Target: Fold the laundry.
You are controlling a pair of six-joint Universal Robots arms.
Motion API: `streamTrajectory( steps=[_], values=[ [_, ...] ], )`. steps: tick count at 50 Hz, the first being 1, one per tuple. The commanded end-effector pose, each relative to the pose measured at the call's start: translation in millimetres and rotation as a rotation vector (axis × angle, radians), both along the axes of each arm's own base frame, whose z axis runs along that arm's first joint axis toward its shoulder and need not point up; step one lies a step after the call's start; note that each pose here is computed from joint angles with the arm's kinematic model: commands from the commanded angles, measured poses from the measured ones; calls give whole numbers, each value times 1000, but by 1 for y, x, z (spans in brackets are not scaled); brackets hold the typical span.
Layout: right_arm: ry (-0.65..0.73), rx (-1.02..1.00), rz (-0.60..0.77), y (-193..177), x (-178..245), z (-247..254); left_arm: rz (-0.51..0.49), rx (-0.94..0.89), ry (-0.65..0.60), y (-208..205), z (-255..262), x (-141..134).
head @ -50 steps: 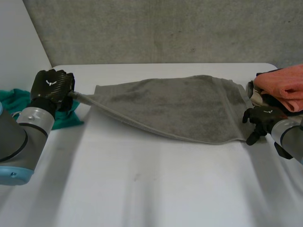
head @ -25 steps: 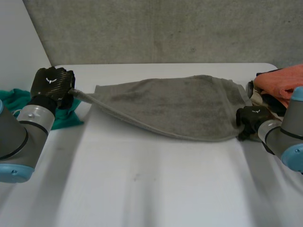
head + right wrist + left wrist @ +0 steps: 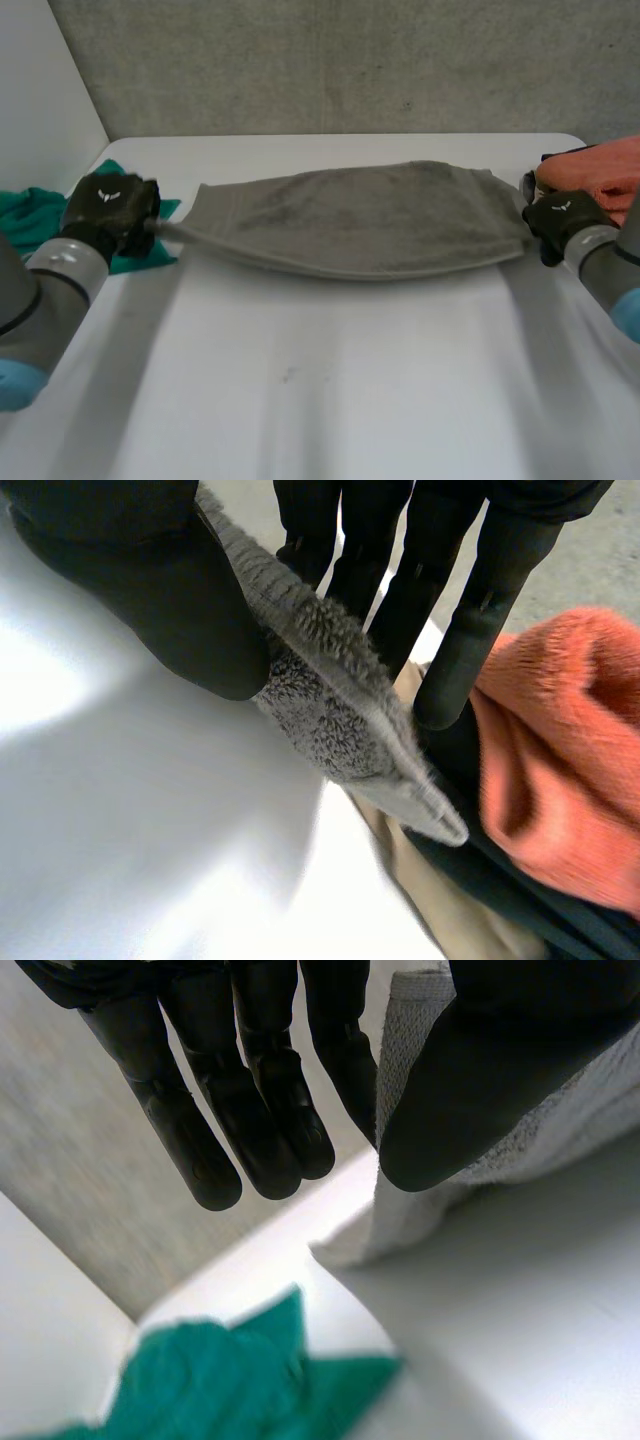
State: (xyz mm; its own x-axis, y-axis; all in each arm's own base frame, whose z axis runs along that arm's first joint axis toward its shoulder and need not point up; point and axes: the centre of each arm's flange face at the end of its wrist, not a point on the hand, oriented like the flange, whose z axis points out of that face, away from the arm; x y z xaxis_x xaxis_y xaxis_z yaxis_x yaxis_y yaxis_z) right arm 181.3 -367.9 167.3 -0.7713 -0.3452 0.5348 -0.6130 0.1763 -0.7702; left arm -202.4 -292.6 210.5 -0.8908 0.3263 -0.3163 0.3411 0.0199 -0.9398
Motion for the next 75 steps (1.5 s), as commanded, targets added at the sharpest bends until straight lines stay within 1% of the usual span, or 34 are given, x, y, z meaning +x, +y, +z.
streamTrajectory(
  steps=[1,2,3,4,7,9,14,15,18,22,23,26,27,30,31,34,37,38,40,45,46,49,50,53,55,58,61,65,73,75],
  values=[
    [463,217,119,79,-21,13,21,323,-159,53,-2,26],
    [505,250,129,88,-24,13,22,349,-194,58,-3,31],
    [557,298,164,99,-26,13,10,395,-270,68,-6,37],
    [571,309,172,103,-27,14,0,410,-308,73,-7,39],
    [559,287,167,101,-25,16,-45,427,-427,83,-15,44],
    [546,261,155,97,-24,18,-55,413,-455,83,-18,44],
    [508,190,130,76,-19,11,-38,322,-412,69,-20,39],
    [486,183,127,66,-17,2,-30,301,-387,60,-23,37],
    [452,158,118,53,-13,-7,-24,260,-353,44,-28,32],
    [408,51,110,32,1,-3,-29,194,-319,17,-32,19],
    [396,2,111,23,7,-2,-43,170,-319,7,-34,11],
    [392,-57,113,10,14,-5,-49,128,-312,-10,-37,-1],
    [389,-95,110,0,17,-7,-43,103,-308,-22,-38,-7],
    [379,-163,102,-19,23,-11,-19,82,-299,-39,-44,-14],
    [377,-172,101,-23,24,-13,-3,83,-294,-48,-50,-18],
    [385,-183,113,-30,30,-19,8,86,-288,-56,-55,-25],
    [387,-180,126,-29,34,-23,-15,96,-287,-51,-63,-41],
    [385,-175,136,-26,38,-24,-32,99,-290,-44,-64,-48],
    [379,-172,147,-21,42,-25,-40,103,-284,-36,-63,-52],
    [373,-146,150,-11,40,-28,1,37,-185,-16,-17,-50],
    [373,-146,149,-7,39,-26,8,20,-148,-8,-5,-50],
    [372,-150,145,-3,36,-19,-3,4,-105,5,10,-53],
    [371,-153,145,0,36,-16,-23,12,-97,18,16,-58],
    [372,-148,148,5,35,-15,-61,57,-114,38,16,-64],
    [373,-141,153,9,34,-16,-92,130,-147,54,9,-68],
    [376,-120,157,14,33,-21,-108,237,-195,71,-3,-66],
    [377,-98,161,18,31,-26,-107,306,-222,81,-13,-63],
    [376,-81,173,23,30,-32,-82,340,-243,80,-32,-61],
    [373,-80,183,29,30,-33,22,311,-279,50,-65,-63],
    [372,-81,183,29,31,-33,30,326,-286,45,-70,-63]
  ],
)
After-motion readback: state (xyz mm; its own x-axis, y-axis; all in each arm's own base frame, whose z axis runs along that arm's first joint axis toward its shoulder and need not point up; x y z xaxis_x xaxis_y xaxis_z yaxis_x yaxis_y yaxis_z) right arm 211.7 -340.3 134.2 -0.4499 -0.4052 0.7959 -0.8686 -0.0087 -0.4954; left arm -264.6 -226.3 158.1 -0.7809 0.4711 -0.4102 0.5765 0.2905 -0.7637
